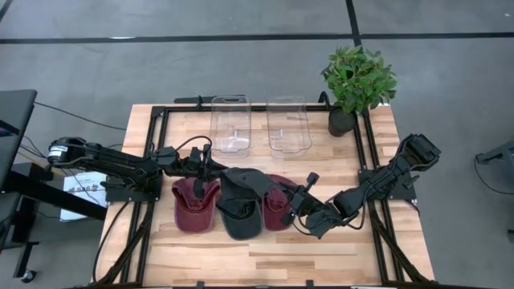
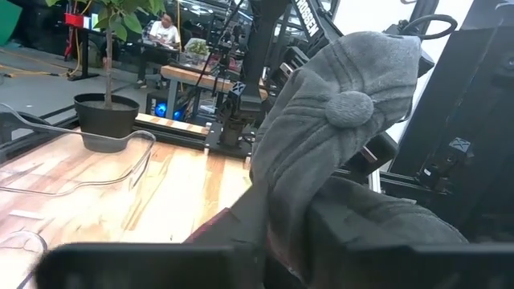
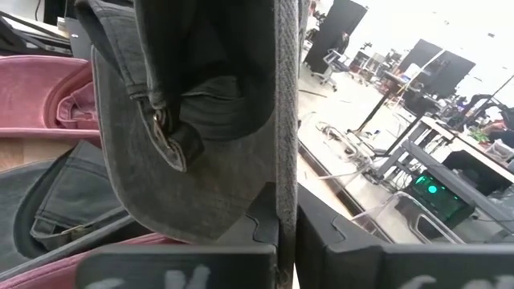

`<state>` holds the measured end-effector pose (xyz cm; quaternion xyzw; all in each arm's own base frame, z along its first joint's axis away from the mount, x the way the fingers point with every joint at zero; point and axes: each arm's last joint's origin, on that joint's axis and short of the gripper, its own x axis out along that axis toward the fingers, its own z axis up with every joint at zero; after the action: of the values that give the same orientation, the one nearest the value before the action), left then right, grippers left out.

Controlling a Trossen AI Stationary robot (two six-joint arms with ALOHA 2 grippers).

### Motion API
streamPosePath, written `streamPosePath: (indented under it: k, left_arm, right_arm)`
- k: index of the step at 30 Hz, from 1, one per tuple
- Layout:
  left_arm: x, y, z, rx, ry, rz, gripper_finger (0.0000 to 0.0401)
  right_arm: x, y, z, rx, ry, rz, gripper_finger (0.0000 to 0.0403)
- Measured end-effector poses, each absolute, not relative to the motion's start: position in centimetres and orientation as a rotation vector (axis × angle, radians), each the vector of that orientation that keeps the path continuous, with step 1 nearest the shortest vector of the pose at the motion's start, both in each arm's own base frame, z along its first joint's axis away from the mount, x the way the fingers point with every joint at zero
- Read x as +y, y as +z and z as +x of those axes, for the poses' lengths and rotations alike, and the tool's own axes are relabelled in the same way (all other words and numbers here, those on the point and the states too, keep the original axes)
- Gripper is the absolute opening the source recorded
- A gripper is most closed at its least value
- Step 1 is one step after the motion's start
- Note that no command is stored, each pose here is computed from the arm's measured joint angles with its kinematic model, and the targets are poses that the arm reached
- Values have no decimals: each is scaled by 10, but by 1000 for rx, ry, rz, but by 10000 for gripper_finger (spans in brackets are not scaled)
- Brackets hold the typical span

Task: Pick & Place hat
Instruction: Put the right black cap into the left transparent bin

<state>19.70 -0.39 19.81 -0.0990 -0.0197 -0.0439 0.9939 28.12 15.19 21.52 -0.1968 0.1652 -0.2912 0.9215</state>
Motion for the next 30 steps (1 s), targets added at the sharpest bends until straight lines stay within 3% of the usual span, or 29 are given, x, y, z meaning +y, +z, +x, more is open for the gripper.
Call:
streamPosePath:
  k: [3, 17, 30]
  left_arm:
    - [-4, 199, 197, -45, -88, -190, 12]
    - [-4, 200, 197, -60, -90, -187, 9]
    - [-4, 201, 197, -68, -91, -186, 9]
  right_arm:
    - [150, 215, 282, 343, -592, -400, 10]
    - [148, 214, 285, 359, -527, -374, 19]
    - [149, 214, 286, 363, -502, -367, 96]
